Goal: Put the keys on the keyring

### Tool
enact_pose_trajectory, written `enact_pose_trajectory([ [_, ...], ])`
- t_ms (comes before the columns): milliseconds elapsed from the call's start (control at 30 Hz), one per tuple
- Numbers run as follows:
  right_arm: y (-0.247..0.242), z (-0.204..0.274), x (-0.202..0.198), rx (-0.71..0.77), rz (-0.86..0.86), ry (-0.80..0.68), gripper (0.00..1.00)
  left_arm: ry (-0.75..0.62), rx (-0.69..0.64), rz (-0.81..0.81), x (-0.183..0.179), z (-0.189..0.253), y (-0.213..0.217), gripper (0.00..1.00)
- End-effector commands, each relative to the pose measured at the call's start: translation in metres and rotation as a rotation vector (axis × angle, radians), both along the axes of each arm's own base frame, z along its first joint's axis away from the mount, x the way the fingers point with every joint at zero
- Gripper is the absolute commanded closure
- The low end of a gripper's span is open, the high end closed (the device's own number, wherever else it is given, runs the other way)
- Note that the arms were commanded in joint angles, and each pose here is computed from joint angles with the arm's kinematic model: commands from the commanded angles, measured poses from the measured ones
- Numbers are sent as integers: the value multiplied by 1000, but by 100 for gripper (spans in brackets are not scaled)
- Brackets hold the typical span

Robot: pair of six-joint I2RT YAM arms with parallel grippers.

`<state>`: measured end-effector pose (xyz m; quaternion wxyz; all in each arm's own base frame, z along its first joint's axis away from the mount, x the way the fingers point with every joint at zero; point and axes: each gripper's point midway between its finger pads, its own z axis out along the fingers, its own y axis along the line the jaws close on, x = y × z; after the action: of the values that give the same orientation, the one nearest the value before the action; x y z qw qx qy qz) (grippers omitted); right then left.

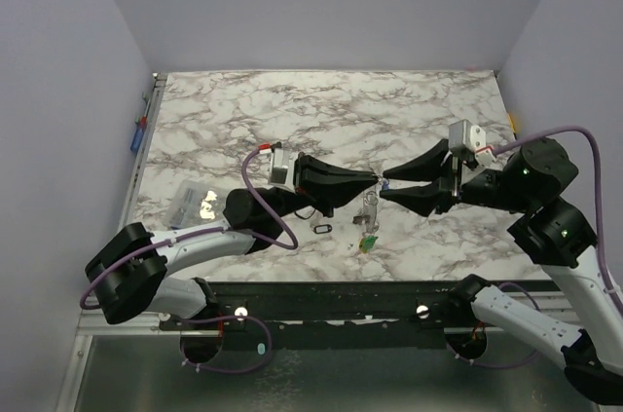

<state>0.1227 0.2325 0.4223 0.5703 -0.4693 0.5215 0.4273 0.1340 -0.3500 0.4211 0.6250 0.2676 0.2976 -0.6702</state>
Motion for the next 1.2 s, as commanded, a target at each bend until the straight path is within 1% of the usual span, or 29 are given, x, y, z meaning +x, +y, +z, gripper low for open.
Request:
enact_pose_trajectory([
  [0, -6, 6, -9, 9, 5, -24, 57, -123, -275, -16, -25, 49, 48, 100],
  [233, -14, 5, 1, -45, -71, -43, 57, -125, -249, -32, -28, 46, 47, 100],
  [433, -18, 8, 14, -40, -144, -57, 59, -135, -236, -59, -32, 45, 44, 100],
  [600, -14, 0, 21, -65, -149, -33, 60, -139, -231, -68, -34, 45, 44, 100],
  [900, -8, -10, 21, -78, -117, -2, 66, -137, -223, -74, -33, 44, 41, 100],
  [1033, -7, -14, 21, -88, -111, 12, 66, -142, -223, -75, -33, 46, 40, 100],
  [1167, -6, -18, 18, -90, -99, 23, 71, -141, -222, -76, -33, 46, 40, 100],
])
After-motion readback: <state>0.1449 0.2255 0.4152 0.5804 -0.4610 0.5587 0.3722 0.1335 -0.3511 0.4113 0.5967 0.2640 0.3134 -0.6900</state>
